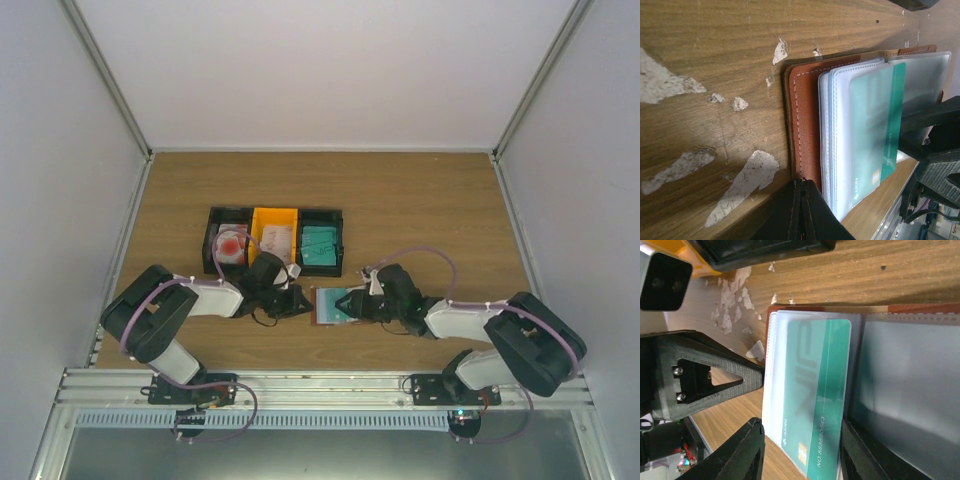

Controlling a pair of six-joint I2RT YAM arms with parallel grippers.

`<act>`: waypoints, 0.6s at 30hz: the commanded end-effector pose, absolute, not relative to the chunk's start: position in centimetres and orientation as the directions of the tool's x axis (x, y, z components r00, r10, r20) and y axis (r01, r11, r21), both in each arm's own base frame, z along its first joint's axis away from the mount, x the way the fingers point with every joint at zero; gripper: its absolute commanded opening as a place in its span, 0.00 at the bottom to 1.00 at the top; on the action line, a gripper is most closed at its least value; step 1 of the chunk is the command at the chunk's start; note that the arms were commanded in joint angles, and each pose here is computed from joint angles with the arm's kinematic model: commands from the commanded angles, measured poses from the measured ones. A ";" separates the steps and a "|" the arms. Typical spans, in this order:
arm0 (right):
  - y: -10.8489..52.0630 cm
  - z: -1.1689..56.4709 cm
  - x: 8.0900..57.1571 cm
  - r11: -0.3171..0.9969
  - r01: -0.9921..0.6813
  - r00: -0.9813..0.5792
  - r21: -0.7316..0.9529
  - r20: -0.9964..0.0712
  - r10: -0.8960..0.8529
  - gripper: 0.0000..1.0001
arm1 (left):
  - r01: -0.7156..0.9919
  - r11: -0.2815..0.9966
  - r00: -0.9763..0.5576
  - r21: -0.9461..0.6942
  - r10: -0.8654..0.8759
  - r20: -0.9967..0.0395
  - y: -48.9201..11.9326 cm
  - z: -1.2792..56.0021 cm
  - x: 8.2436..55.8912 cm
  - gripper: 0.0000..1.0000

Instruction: Put the credit cards into the card holder

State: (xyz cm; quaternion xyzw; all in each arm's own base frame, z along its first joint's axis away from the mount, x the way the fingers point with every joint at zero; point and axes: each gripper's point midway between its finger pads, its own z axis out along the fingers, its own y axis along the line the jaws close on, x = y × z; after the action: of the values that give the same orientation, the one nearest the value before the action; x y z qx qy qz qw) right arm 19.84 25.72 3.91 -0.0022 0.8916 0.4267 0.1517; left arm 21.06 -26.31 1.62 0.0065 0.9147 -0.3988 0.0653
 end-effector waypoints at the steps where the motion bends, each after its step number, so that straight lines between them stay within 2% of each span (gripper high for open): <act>1: 25.2 3.2 20.2 0.723 -0.136 -0.946 0.678 -0.305 0.108 0.43 | 0.038 0.721 -0.996 -0.692 -0.031 -0.086 -25.6 -0.4 19.9 0.04; 5: 25.6 2.2 20.0 0.781 -0.141 -0.953 0.609 -0.297 0.060 0.41 | 0.044 0.718 -0.997 -0.695 -0.018 -0.081 -25.9 -0.5 19.7 0.04; 14: 27.9 1.7 19.4 0.851 -0.201 -0.952 0.485 -0.303 -0.052 0.27 | 0.049 0.718 -0.997 -0.695 -0.003 -0.073 -26.3 -0.8 19.2 0.04; 16: 27.7 1.7 19.4 0.868 -0.196 -0.951 0.456 -0.304 -0.055 0.28 | 0.051 0.719 -0.997 -0.694 -0.006 -0.079 -26.3 -0.7 19.3 0.04; 18: 27.0 1.9 19.7 0.888 -0.184 -0.948 0.423 -0.314 -0.046 0.34 | 0.054 0.721 -0.996 -0.691 -0.011 -0.088 -26.3 -0.5 19.4 0.04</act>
State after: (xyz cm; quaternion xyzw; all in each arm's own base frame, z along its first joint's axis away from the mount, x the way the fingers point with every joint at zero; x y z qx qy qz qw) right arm 20.54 27.77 2.73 -0.0482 0.9468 0.2755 0.1589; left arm 20.90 -26.99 1.57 0.0169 0.9106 -0.4079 0.0644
